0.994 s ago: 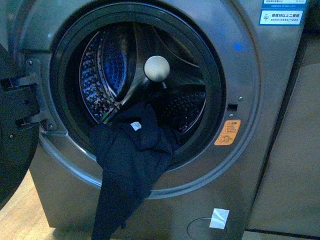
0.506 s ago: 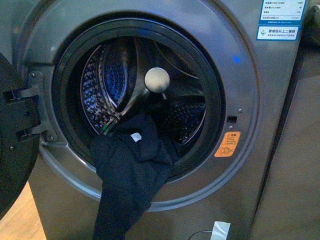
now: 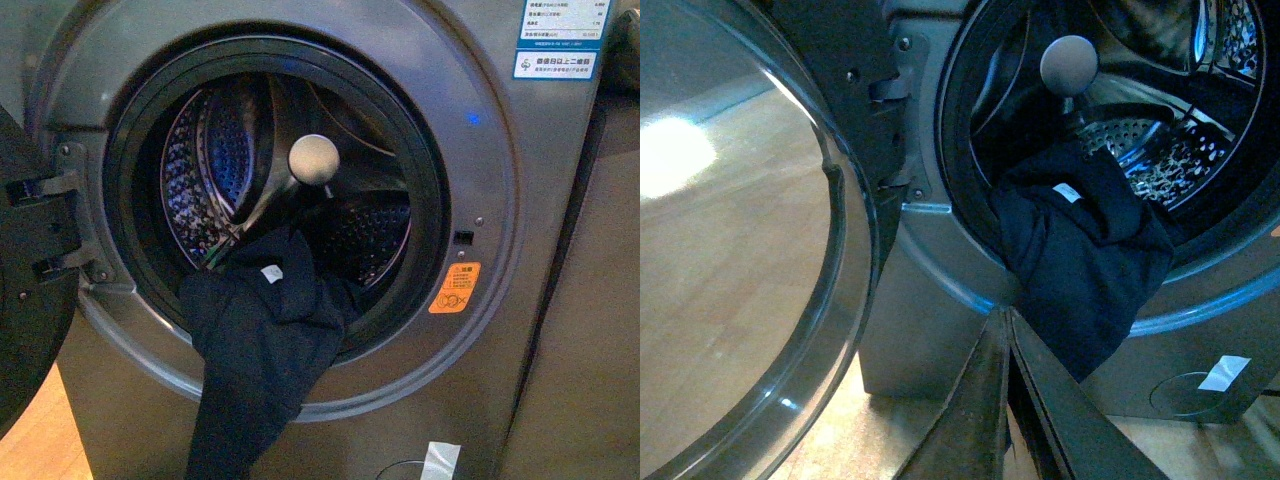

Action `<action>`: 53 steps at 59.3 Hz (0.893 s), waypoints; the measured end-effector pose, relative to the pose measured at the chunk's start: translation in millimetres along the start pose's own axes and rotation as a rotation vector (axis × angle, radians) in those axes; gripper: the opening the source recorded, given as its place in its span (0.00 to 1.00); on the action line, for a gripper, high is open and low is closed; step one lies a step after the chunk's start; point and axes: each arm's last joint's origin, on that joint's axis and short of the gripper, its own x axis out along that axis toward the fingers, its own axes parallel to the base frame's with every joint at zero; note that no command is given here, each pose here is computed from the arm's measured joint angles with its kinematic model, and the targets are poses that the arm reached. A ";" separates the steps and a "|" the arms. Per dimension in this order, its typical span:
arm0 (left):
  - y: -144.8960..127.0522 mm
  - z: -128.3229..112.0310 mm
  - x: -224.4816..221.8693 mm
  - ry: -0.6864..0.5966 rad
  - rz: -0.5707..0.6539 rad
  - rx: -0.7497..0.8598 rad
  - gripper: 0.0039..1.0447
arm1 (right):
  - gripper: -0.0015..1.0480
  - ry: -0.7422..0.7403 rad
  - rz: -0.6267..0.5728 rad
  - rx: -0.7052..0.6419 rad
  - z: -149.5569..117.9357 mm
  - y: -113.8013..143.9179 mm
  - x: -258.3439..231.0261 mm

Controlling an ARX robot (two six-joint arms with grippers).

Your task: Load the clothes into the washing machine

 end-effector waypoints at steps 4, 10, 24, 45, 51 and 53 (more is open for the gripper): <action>0.0 -2.2 -1.9 0.000 0.000 0.000 0.03 | 0.93 0.000 0.000 0.000 0.0 0.0 0.0; 0.0 -4.9 -3.8 -0.017 0.001 0.000 0.03 | 0.93 0.000 0.000 0.000 0.0 0.0 0.0; 0.0 -4.8 -9.3 -0.022 0.000 0.000 0.03 | 0.93 0.000 0.000 0.000 0.0 0.0 0.0; 0.0 -8.1 -22.0 -0.014 0.000 0.000 0.03 | 0.93 0.000 0.000 0.000 0.0 0.0 0.0; 0.0 -8.1 -22.0 -0.014 0.000 0.000 0.03 | 0.93 0.000 0.000 0.000 0.0 0.0 0.0; 0.0 -8.1 -22.0 -0.014 0.000 0.000 0.03 | 0.93 0.000 0.000 0.000 0.0 0.0 0.0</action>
